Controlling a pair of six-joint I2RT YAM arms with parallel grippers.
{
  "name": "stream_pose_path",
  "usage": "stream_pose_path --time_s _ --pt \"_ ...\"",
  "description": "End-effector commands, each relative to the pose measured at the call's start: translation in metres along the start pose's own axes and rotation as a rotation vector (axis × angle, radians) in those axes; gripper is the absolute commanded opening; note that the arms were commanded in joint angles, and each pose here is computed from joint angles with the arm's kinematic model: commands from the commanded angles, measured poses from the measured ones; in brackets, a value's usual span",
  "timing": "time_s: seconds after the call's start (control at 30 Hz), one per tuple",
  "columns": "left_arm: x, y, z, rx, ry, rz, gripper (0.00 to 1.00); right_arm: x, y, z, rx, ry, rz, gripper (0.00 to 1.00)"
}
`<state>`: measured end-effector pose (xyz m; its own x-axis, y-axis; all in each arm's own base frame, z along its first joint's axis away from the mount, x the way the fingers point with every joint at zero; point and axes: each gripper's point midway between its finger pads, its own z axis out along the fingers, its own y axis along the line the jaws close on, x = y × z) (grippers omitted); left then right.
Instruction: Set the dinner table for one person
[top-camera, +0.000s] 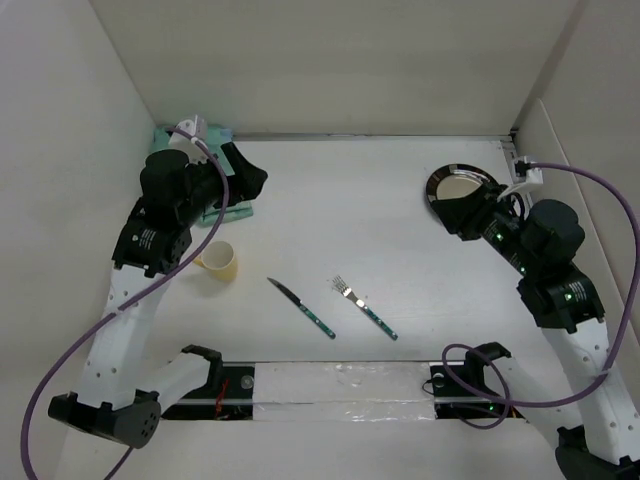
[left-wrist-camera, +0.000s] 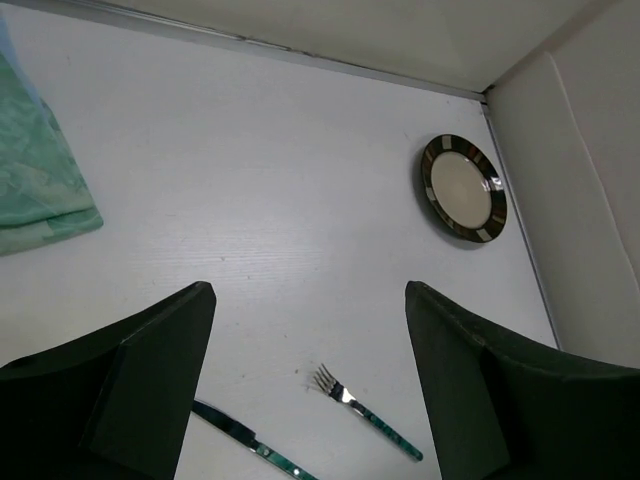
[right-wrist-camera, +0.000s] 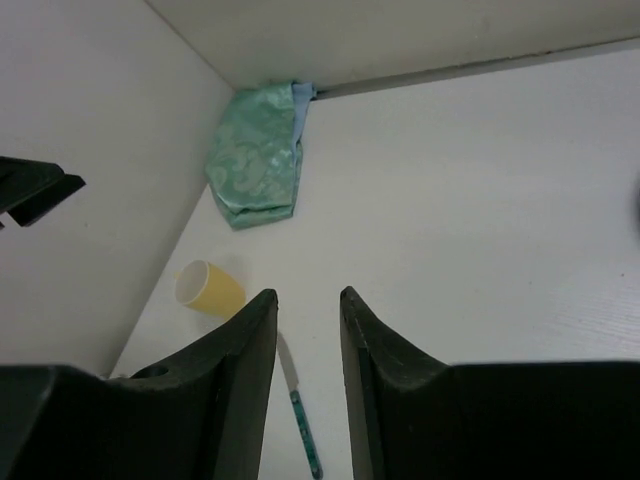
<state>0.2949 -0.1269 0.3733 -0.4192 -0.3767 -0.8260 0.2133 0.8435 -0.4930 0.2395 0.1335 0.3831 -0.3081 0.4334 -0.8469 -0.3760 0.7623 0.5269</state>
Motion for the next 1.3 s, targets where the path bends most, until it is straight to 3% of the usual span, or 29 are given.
stream_pose_path --time_s 0.0,0.13,0.17,0.2,0.23,0.27,0.33,0.4,0.53,0.57,0.6,0.73,0.77,0.9,1.27 --pt "-0.018 0.005 0.006 -0.032 -0.049 0.047 0.73 0.017 -0.011 0.005 0.033 0.061 -0.02 0.37" --pt "-0.012 0.03 0.036 -0.133 -0.006 0.107 0.57 0.019 -0.013 0.007 0.038 0.057 -0.021 0.21" --pt "-0.012 0.036 0.044 -0.162 -0.001 0.119 0.41 0.02 -0.014 0.007 0.039 0.06 -0.019 0.1" --pt "-0.012 0.041 0.052 -0.181 0.011 0.132 0.33 0.022 -0.013 0.009 0.039 0.065 -0.019 0.03" --pt "0.0 0.054 0.071 -0.219 0.069 0.147 0.25 0.025 -0.016 0.01 0.045 0.076 -0.017 0.0" --pt "0.0 0.067 0.079 -0.293 0.073 0.17 0.07 0.027 -0.017 0.011 0.05 0.083 -0.016 0.0" --pt "0.011 0.085 0.104 -0.384 0.142 0.216 0.0 0.029 -0.019 0.013 0.055 0.086 -0.01 0.0" --pt "0.016 0.099 0.12 -0.432 0.188 0.273 0.02 0.035 -0.021 0.014 0.05 0.101 -0.009 0.0" --pt "0.049 0.139 0.159 -0.544 0.331 0.352 0.25 0.046 -0.025 0.011 0.055 0.119 -0.009 0.0" --pt "0.054 0.144 0.164 -0.549 0.357 0.379 0.4 0.047 -0.025 0.008 0.051 0.116 -0.007 0.0" --pt "0.055 0.147 0.169 -0.561 0.372 0.39 0.42 0.054 -0.028 0.009 0.053 0.129 -0.004 0.02" --pt "0.088 0.172 0.191 -0.605 0.479 0.418 0.43 0.067 -0.031 0.007 0.05 0.16 0.01 0.14" --pt "0.093 0.179 0.196 -0.623 0.489 0.427 0.44 0.071 -0.032 0.008 0.048 0.17 0.013 0.22" --pt "0.095 0.187 0.208 -0.652 0.48 0.433 0.45 0.078 -0.032 0.008 0.034 0.19 0.019 0.25" --pt "0.134 0.238 0.224 -0.744 0.604 0.401 0.43 0.089 -0.034 0.005 0.041 0.227 0.011 0.26"
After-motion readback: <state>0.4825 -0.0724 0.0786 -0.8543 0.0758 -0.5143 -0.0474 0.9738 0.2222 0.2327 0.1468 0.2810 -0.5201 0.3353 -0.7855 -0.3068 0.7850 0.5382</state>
